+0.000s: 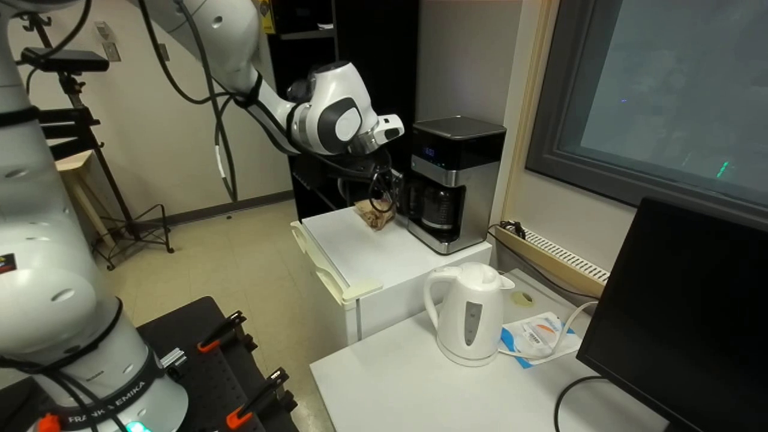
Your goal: Turn on the coffee maker
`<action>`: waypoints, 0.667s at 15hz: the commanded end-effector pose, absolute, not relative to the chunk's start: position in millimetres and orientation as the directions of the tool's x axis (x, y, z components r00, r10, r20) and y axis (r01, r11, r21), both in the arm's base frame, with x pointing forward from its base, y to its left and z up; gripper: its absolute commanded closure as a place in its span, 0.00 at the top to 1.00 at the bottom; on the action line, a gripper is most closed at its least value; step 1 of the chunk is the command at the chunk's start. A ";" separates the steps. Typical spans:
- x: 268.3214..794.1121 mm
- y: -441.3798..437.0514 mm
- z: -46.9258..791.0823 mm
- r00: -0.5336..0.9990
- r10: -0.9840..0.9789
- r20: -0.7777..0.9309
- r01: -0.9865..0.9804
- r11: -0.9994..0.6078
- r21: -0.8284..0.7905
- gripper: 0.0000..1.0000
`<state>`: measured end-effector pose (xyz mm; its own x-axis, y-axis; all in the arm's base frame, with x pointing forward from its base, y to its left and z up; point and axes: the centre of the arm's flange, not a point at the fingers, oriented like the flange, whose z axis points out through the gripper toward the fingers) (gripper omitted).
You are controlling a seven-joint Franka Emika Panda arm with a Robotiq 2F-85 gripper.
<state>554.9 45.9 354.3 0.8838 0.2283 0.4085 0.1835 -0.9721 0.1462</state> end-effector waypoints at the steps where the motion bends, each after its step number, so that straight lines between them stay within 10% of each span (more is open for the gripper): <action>1: 513.6 48.4 356.1 0.874 0.280 0.398 0.218 -0.956 0.194 0.04; 10: 472.2 54.6 344.9 0.888 0.322 0.329 0.270 -0.943 0.193 0.04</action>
<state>490.7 51.4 341.8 0.8888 0.2992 0.3472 0.2490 -0.9512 0.1822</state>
